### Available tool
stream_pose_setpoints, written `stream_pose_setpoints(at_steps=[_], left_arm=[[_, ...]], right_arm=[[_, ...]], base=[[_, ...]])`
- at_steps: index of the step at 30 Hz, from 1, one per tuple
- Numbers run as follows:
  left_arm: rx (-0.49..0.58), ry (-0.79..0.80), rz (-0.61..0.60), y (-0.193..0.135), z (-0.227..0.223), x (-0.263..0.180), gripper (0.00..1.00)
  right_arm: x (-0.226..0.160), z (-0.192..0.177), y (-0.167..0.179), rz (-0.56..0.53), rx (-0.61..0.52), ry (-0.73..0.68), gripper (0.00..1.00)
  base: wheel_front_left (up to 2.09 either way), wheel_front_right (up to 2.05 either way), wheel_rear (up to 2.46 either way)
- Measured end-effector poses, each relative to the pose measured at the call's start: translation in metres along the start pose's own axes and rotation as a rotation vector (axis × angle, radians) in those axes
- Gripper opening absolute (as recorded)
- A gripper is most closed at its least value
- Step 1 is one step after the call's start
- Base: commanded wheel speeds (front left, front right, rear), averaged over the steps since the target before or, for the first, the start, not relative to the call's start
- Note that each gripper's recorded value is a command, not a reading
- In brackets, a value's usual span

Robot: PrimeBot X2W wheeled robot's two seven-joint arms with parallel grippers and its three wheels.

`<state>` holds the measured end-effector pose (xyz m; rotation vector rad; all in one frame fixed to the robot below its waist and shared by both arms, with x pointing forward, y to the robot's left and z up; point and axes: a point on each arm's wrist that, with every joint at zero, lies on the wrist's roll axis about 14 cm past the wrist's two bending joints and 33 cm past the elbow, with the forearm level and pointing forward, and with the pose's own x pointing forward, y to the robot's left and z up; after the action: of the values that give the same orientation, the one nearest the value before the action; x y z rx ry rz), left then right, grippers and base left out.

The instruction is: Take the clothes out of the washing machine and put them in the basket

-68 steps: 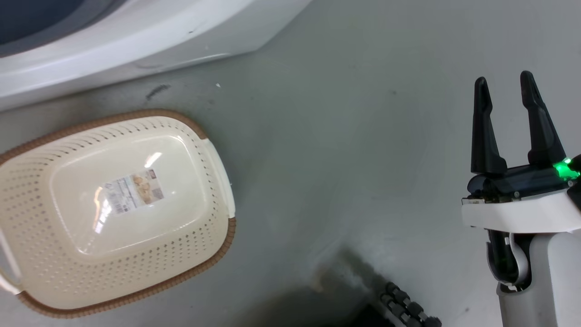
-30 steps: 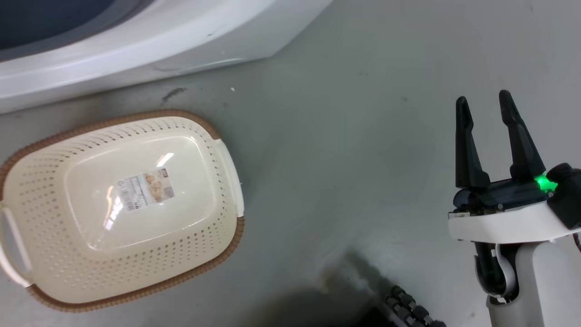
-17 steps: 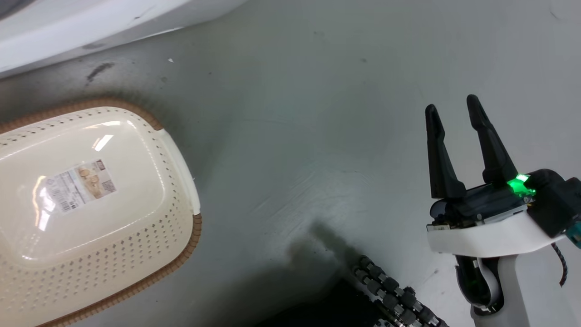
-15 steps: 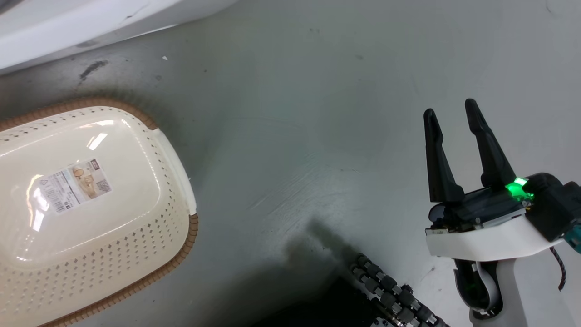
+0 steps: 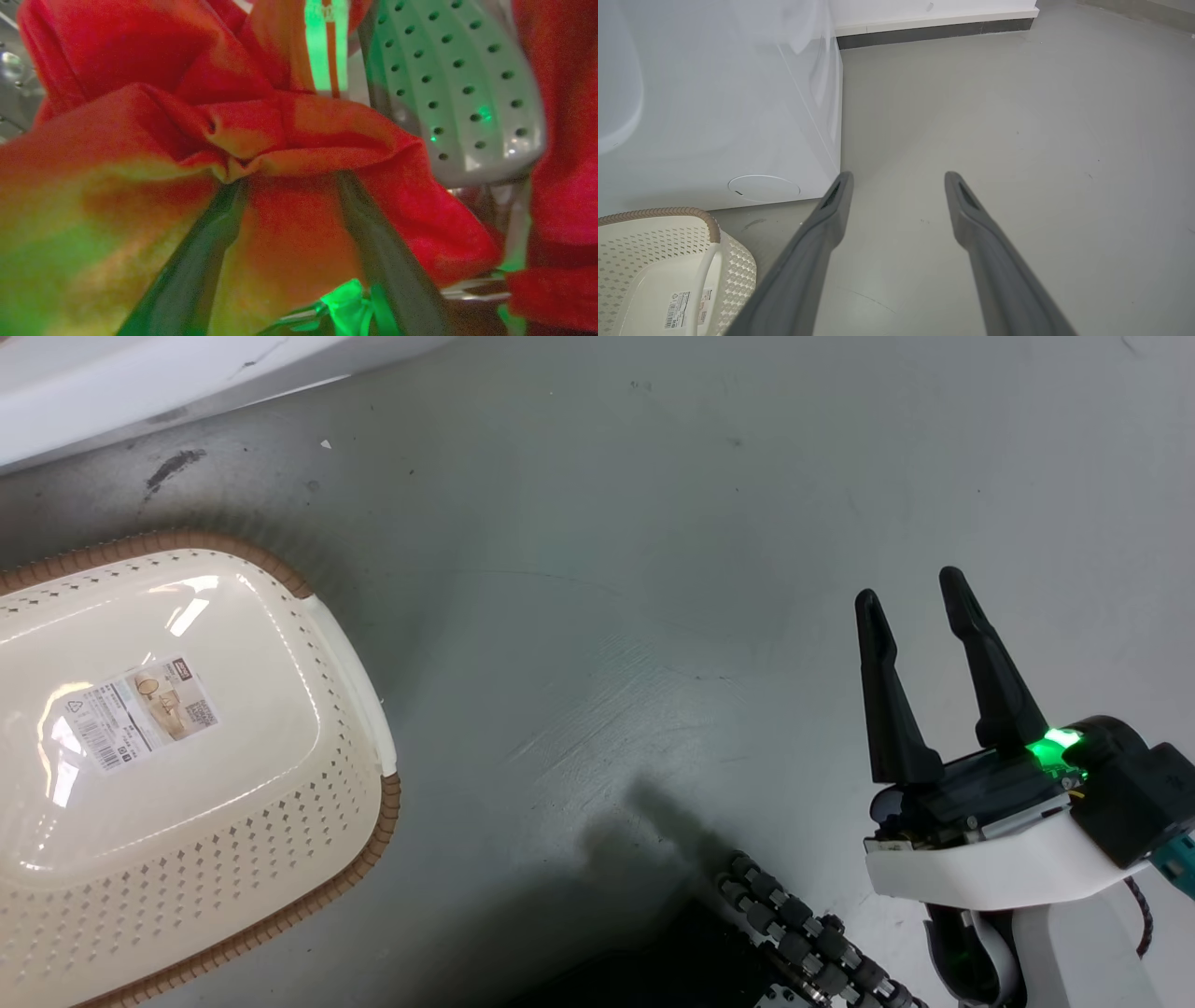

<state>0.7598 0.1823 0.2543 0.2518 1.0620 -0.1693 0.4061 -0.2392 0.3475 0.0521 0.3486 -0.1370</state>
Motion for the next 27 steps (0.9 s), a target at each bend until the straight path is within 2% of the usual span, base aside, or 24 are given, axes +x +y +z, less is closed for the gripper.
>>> stream_pose_setpoints(at_steps=[13, 20, 27], left_arm=[[0.012, -0.17, 0.029, 0.012, 0.024, -0.006, 0.0], [0.031, -0.307, 0.025, 0.011, 0.05, -0.027, 0.0], [0.031, -0.405, -0.011, 0.0, 0.056, -0.06, 0.0]], right_arm=[[0.007, 0.01, 0.006, 0.024, -0.001, -0.036, 1.0], [0.013, 0.031, 0.003, 0.027, -0.009, -0.098, 1.0], [0.013, 0.054, 0.0, 0.026, -0.026, -0.167, 1.0]], base=[[0.0, 0.0, 0.0], [0.0, 0.0, 0.0], [0.0, 0.0, 0.0]])
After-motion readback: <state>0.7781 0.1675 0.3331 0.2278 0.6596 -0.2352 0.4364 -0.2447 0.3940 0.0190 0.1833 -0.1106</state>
